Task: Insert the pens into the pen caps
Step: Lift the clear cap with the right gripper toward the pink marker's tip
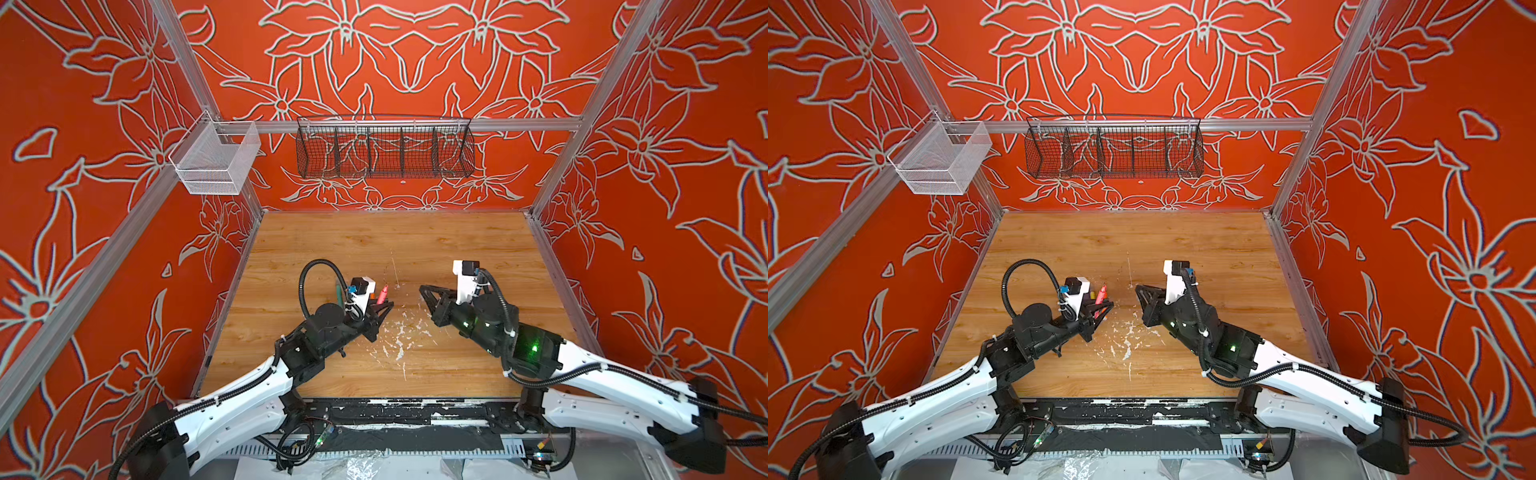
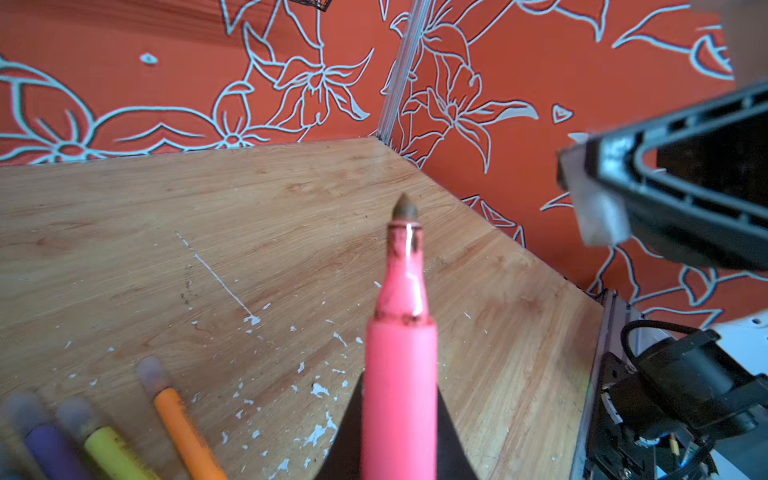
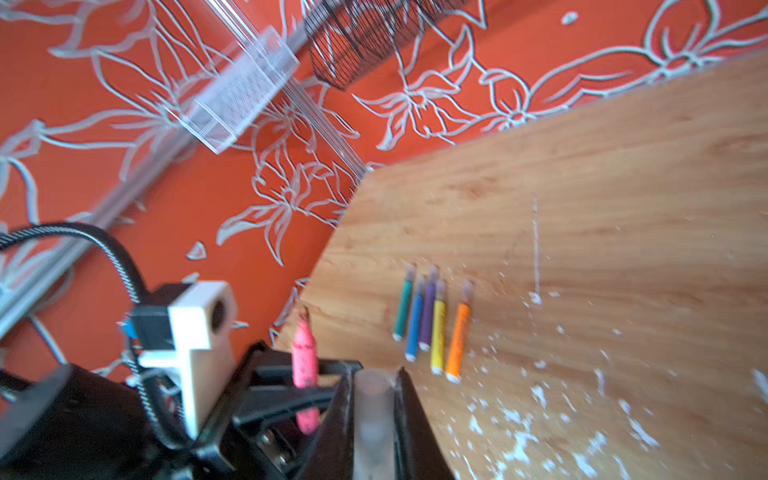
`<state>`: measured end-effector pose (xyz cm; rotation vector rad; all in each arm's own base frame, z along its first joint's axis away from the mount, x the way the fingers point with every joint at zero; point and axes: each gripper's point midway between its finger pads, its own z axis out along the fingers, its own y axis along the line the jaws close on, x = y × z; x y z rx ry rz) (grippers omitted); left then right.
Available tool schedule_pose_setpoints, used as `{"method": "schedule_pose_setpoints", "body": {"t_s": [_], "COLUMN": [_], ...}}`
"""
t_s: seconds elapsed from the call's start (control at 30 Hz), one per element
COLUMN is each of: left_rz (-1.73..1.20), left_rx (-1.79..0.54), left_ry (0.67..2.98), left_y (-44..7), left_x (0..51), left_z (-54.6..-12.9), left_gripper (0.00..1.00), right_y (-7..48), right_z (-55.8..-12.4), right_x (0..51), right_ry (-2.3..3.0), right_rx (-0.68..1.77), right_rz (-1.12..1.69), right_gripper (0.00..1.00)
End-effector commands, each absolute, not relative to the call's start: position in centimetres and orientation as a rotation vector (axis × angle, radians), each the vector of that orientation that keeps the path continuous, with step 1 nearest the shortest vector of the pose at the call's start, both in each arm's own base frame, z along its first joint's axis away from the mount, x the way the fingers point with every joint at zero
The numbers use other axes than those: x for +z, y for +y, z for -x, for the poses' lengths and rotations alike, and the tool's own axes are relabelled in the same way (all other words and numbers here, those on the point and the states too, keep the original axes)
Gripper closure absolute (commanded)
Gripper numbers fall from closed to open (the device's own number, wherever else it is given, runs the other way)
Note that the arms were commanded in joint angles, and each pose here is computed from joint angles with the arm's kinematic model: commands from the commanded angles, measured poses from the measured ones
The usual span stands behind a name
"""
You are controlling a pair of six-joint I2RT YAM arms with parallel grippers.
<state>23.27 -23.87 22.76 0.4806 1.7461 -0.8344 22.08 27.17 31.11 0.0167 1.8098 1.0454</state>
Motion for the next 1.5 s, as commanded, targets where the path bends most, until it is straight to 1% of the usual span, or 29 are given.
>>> {"method": "schedule_pose_setpoints", "body": {"t_s": [0.0, 0.27, 0.6, 1.13, 1.47], "left_rz": [-0.541, -0.557, -0.549, -0.523, -0.526], "left_rx": [-0.907, -0.926, -0.92, -0.903, -0.945], "left_ry": [1.659, 1.658, 1.658, 1.665, 1.644], "left_y": [-24.9, -25.2, -25.1, -24.7, -24.8], "left_x": [24.3, 24.4, 24.4, 24.4, 24.9], "left_z": [-22.4, -22.1, -22.2, -22.5, -22.0], "left_gripper": [1.0, 1.0, 1.0, 1.0, 1.0], "right_y": [27.9, 30.7, 31.9, 33.4, 33.6], "right_z": [-22.7, -23.6, -24.0, -23.9, -23.8], "right_x": [34.2, 35.0, 34.9, 32.5, 29.4], "right_ry": [1.603, 1.518, 1.516, 1.587, 1.651], "right_rx": [1.19, 1.3, 1.331, 1.36, 1.347], "right_rz": [-0.085, -0.101, -0.1, -0.076, -0.075], "right_gripper": [1.0, 1.0, 1.0, 1.0, 1.0]}}
